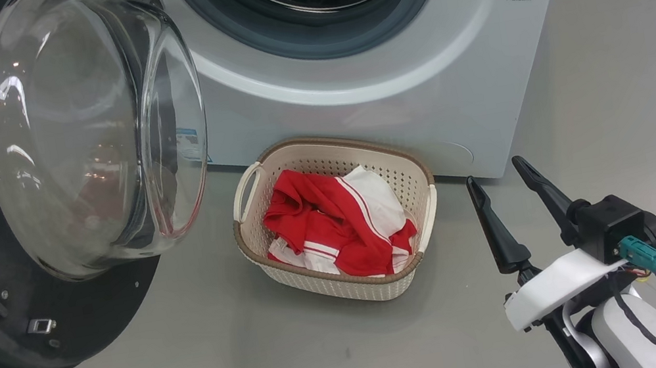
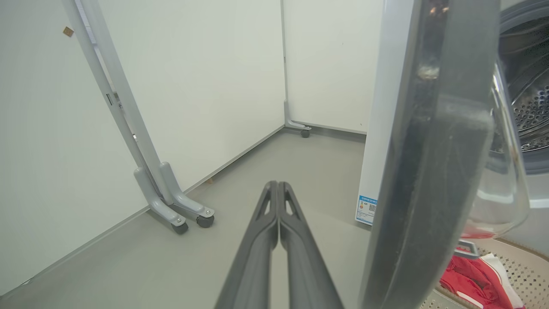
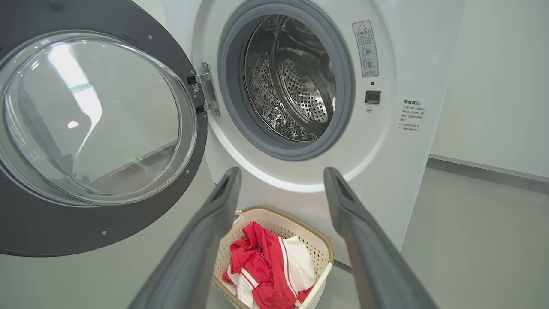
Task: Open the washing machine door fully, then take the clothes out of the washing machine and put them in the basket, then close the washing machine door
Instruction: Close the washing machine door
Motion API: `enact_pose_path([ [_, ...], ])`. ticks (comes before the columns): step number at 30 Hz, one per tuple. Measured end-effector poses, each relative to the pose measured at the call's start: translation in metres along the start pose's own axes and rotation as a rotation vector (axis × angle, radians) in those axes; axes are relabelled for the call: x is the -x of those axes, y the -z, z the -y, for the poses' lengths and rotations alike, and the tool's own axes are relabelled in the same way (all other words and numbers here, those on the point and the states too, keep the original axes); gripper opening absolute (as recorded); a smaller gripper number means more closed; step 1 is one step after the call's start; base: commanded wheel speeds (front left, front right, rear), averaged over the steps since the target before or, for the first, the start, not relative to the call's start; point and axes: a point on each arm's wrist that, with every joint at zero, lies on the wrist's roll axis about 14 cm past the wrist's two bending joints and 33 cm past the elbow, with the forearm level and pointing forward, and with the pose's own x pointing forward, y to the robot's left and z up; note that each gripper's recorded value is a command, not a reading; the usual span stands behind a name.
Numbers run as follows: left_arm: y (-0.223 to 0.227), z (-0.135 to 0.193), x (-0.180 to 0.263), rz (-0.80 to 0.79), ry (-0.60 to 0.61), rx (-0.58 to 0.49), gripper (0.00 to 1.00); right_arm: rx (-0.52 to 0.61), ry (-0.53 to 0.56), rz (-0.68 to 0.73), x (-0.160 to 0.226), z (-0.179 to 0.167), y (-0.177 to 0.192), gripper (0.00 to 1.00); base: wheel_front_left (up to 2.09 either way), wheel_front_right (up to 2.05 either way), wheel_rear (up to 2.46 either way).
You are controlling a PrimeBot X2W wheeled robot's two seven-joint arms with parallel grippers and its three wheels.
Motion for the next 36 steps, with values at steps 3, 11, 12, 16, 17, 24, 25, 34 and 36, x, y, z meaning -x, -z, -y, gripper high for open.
enact_pose_path([
  [3,-0.008,0.001,-0.003,0.019,0.012,-0.005,0.00,0.001,-0.003,-0.003,0.000,-0.001,0.001,1.00,0.00,0.00,0.00],
  [11,-0.030,0.001,-0.021,0.043,0.010,0.131,0.00,0.003,-0.008,-0.004,0.001,-0.003,0.001,1.00,0.00,0.00,0.00],
  [12,-0.028,0.002,-0.023,0.028,0.007,0.174,0.00,0.002,-0.009,-0.004,0.001,-0.004,0.001,1.00,0.00,0.00,0.00],
  [16,-0.017,0.005,-0.029,-0.042,-0.010,0.379,0.00,-0.003,-0.015,-0.006,0.001,-0.006,0.002,1.00,0.00,0.00,0.00],
  [17,-0.016,0.007,-0.031,-0.054,-0.013,0.441,0.00,-0.004,-0.015,-0.006,0.001,-0.006,0.002,1.00,0.00,0.00,0.00],
  [24,-0.015,0.017,-0.046,-0.128,0.009,0.850,0.00,-0.004,-0.009,-0.008,0.002,-0.005,0.002,1.00,0.00,0.00,0.00],
  [25,-0.014,0.022,-0.048,-0.144,0.019,0.921,0.00,-0.003,-0.008,-0.008,0.003,-0.005,0.002,1.00,0.00,0.00,0.00],
  [34,-0.026,0.035,-0.059,-0.228,0.073,1.217,0.00,-0.011,0.000,-0.013,0.005,-0.003,0.004,1.00,0.00,0.00,0.00],
  [36,-0.027,0.037,-0.059,-0.251,0.084,1.257,0.00,-0.011,0.001,-0.014,0.004,-0.003,0.004,1.00,0.00,0.00,0.00],
])
